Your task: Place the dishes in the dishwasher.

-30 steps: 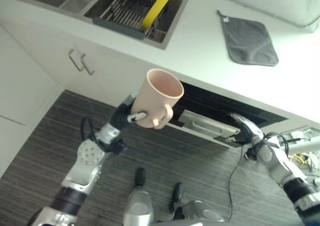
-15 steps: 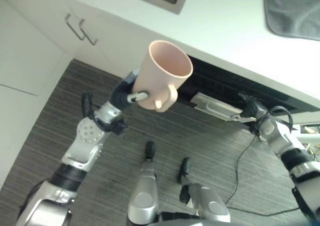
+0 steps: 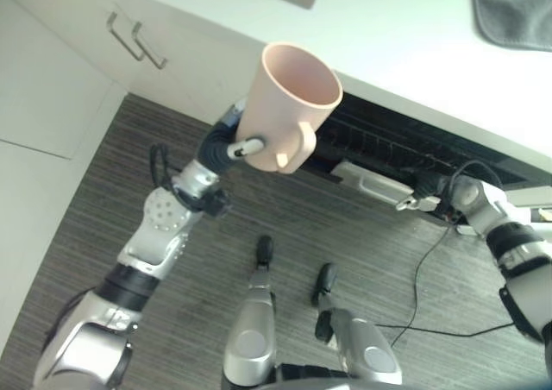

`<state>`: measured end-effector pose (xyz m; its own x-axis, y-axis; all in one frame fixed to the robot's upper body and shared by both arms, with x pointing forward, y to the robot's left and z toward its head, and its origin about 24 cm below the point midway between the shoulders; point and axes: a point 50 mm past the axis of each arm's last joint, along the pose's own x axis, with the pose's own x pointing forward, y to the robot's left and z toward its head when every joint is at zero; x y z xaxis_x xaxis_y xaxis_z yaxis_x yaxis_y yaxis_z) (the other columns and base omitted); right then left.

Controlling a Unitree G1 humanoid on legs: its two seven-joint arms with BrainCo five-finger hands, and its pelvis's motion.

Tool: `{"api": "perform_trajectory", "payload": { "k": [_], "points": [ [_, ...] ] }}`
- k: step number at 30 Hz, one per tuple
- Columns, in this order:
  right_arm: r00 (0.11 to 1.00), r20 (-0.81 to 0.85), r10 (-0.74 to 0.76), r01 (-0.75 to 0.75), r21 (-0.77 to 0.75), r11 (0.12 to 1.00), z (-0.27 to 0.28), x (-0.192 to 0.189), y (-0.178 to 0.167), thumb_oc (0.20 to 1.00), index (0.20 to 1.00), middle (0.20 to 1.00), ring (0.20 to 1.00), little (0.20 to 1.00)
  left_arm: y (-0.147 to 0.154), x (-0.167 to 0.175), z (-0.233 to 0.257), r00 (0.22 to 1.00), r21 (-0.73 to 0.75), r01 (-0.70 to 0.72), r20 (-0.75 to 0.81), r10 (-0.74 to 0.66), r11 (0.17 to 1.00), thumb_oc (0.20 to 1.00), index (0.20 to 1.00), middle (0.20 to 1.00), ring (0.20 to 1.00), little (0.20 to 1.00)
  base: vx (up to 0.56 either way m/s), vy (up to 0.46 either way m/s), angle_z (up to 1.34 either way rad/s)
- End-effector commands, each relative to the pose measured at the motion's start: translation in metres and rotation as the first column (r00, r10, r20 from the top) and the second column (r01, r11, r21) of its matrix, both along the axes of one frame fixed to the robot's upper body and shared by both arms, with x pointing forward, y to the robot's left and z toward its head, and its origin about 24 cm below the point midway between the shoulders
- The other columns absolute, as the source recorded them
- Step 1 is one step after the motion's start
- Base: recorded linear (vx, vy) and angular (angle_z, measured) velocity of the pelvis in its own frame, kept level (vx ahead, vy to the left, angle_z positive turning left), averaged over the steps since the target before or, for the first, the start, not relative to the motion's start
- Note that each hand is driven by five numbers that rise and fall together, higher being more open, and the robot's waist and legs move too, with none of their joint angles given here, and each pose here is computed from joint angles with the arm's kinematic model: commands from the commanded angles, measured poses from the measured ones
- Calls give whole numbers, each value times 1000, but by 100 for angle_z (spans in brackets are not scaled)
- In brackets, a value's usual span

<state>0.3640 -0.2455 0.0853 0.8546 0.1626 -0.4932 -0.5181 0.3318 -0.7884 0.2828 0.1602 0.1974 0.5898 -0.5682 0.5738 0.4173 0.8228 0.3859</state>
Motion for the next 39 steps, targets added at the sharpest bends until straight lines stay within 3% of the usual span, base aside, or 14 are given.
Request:
{"api": "perform_trajectory", "payload": {
  "k": [1,8,28,39],
  "points": [
    [919,-311,244,-253,10,967,-76,-40,49,1000,1000,1000,1000,1000,-7,-14,20,987,-118,39,161,-20,992,200,200,200,200,200,-39,59,-9],
    [900,-343,270,-266,61,962,-105,-65,75,1000,1000,1000,1000,1000,-10,-20,17,983,-149,19,184,8,989,200,200,200,200,200,-29,35,-10],
    [893,-395,215,-153,183,971,-131,-91,73,1000,1000,1000,1000,1000,-11,-23,13,984,-184,-1,173,34,983,200,200,200,200,200,-3,9,-3],
    [924,-345,164,-124,134,983,-145,-99,77,1000,1000,1000,1000,1000,-15,-22,13,984,-211,6,176,32,977,200,200,200,200,200,-21,25,0]
  ]
}}
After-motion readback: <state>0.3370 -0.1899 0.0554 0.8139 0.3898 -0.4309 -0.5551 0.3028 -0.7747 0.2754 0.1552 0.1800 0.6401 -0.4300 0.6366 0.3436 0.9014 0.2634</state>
